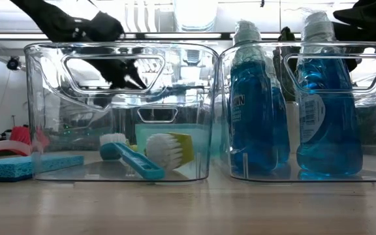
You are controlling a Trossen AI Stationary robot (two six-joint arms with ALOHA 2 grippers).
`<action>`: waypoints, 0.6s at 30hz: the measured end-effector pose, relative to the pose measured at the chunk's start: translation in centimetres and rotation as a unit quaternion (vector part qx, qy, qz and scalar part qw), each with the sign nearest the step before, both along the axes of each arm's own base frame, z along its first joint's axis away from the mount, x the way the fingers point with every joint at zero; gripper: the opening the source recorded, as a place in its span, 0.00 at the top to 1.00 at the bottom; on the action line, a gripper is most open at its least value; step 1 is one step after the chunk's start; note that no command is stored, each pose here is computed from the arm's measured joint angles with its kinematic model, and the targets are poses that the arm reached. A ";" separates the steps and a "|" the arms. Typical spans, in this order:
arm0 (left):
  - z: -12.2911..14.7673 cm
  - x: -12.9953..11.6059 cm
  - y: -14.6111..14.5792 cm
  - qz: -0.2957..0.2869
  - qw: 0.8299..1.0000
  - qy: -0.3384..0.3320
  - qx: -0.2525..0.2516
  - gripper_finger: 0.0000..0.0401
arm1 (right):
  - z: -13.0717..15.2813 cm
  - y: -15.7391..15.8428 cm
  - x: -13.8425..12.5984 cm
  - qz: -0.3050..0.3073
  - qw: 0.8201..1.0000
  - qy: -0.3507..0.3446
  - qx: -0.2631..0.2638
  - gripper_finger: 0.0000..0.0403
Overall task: Pick & Place Kitchen Sink Supplies
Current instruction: Put the blue sponge into the green bin
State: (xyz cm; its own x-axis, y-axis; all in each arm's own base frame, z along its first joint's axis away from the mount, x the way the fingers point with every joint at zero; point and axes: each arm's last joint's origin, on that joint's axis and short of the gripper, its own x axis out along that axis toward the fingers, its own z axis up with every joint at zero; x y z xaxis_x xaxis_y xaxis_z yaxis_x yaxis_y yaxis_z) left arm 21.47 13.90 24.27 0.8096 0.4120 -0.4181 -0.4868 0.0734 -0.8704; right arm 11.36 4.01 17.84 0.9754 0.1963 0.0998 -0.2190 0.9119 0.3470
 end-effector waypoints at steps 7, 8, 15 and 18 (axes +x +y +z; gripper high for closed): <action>-2.0 3.3 -1.3 0.013 0.999 -0.018 -0.046 1.00 | 0.0 0.0 0.0 0.000 1.000 0.000 0.000 0.84; -2.2 3.8 -1.5 0.017 0.999 -0.021 -0.046 1.00 | 0.0 0.0 0.0 0.000 1.000 0.000 0.000 0.84; -3.9 6.1 -1.9 0.037 0.998 0.010 -0.052 1.00 | 0.0 0.0 0.0 0.000 1.000 0.000 0.000 0.81; -4.6 6.9 -2.1 0.031 0.998 0.020 -0.059 1.00 | 0.0 0.0 0.0 0.000 1.000 0.000 0.000 0.80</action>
State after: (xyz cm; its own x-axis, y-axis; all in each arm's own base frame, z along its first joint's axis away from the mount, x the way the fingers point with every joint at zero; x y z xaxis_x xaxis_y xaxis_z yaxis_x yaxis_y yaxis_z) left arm 28.35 11.83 19.70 0.7658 0.4077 -0.4973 -0.5211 -0.0598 -0.8514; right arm 11.35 4.01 17.84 0.9754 0.1966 0.1002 -0.2194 0.9117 0.3472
